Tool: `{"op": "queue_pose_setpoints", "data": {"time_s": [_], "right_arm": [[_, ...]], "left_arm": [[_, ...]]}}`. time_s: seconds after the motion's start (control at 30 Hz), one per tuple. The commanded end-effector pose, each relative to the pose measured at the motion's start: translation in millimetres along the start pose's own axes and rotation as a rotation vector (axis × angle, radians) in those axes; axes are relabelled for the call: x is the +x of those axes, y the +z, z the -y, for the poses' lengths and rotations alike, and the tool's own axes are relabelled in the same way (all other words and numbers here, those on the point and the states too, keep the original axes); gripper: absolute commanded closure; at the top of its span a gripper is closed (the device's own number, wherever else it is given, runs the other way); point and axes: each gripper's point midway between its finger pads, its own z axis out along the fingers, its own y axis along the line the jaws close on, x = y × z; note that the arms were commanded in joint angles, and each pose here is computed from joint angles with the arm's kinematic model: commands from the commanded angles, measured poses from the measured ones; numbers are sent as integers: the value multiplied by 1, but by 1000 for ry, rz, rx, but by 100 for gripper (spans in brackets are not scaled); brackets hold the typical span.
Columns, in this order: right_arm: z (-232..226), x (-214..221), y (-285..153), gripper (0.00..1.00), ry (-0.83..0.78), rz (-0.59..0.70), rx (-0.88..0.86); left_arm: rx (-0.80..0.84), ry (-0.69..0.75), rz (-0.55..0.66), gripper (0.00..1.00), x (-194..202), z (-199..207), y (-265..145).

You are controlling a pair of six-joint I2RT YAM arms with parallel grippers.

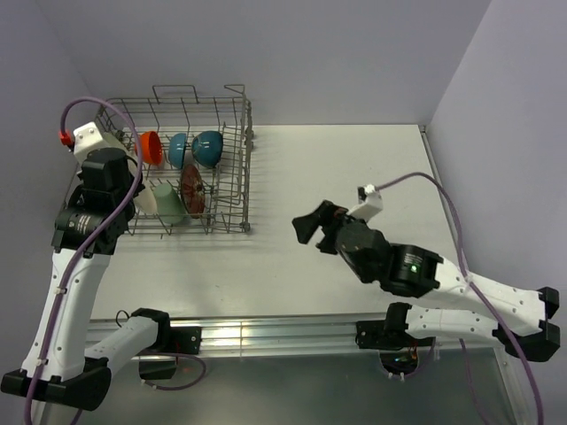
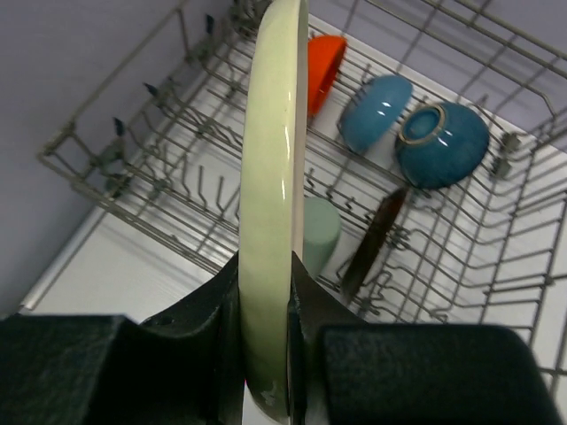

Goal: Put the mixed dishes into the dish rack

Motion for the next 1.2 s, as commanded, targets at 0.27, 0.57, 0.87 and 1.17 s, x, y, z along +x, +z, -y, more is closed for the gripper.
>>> {"op": "queue_pose_setpoints", "data": {"time_s": [0.27,0.57,0.87,1.17], "right_arm": [[-121,-48,97,2,-199,-104,-156],[-151,-38,173,11,-273,-184,-28],[-115,0,198,23,-316,-255,91],[-112,23,212,38,-347,-313,86]], "left_arm": [[-94,-88,251,100,-61,-18,-9],[-264,-43,204,100,-46,-53,9],[-302,-75,164,100,-24,-66,20],[-363,-102,120,100,-9,-77,37]]}}
